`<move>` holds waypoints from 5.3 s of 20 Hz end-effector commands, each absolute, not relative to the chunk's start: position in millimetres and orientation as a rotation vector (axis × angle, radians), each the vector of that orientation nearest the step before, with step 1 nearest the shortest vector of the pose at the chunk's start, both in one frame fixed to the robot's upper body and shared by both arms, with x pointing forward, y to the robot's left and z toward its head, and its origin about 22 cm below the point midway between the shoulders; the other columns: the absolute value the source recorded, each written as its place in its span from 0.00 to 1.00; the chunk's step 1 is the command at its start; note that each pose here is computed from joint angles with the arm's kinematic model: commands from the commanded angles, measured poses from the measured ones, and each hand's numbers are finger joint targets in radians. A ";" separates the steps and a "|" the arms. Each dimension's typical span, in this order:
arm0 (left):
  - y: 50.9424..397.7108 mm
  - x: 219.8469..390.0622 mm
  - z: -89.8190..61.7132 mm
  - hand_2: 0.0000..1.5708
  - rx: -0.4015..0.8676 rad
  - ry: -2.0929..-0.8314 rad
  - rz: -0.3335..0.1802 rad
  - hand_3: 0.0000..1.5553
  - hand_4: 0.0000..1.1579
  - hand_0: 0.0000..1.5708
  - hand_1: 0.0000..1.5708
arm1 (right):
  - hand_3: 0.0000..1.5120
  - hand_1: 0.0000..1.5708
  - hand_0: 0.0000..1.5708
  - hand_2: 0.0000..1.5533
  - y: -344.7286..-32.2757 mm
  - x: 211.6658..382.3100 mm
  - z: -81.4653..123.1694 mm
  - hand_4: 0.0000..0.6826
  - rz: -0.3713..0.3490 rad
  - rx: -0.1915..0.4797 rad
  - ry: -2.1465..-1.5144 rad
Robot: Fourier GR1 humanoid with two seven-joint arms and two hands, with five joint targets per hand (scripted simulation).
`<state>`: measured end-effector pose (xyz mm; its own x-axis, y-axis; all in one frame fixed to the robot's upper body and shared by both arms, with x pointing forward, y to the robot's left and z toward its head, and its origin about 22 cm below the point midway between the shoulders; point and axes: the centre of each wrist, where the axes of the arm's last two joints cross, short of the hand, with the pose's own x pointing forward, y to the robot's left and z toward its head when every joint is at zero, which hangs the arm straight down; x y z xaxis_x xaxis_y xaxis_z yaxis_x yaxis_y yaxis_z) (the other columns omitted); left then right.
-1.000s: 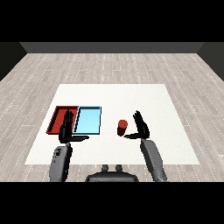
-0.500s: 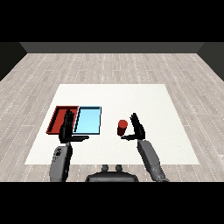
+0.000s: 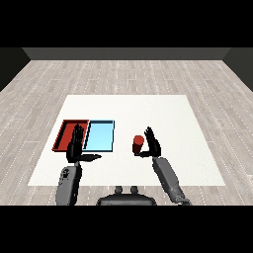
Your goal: Pick the red can and put it in the red box
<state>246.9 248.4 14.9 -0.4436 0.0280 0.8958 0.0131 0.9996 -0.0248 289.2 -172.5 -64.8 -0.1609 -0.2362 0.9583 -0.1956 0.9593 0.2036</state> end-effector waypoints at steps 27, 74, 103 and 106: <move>249.7 230.5 9.0 0.00 -0.029 -2.013 0.011 0.00 0.00 0.00 0.00 | 0.00 0.00 0.00 0.00 -127.3 297.4 -67.9 0.00 -0.006 0.374 -1.714; 211.8 239.6 19.5 0.00 -0.172 -2.010 -0.096 0.00 0.00 0.00 0.00 | 0.93 0.97 0.97 0.94 -169.4 293.2 52.0 0.88 0.009 -0.028 -1.896; 104.7 264.0 26.2 0.00 -0.407 -1.801 -0.255 0.00 0.00 0.00 0.00 | 0.94 1.00 1.00 0.95 -92.7 290.9 70.2 0.96 0.018 0.052 -2.087; 93.3 271.2 14.7 0.00 -0.406 -1.763 -0.266 0.00 0.00 0.00 0.00 | 0.93 1.00 1.00 0.95 -110.7 286.8 111.4 0.95 0.006 0.078 -2.088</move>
<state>269.1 107.0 29.6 -0.2348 0.1310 0.9632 0.3962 0.9177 -0.0283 295.0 -107.9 103.4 -0.4958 -0.0470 0.8672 -0.0439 0.9986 0.0290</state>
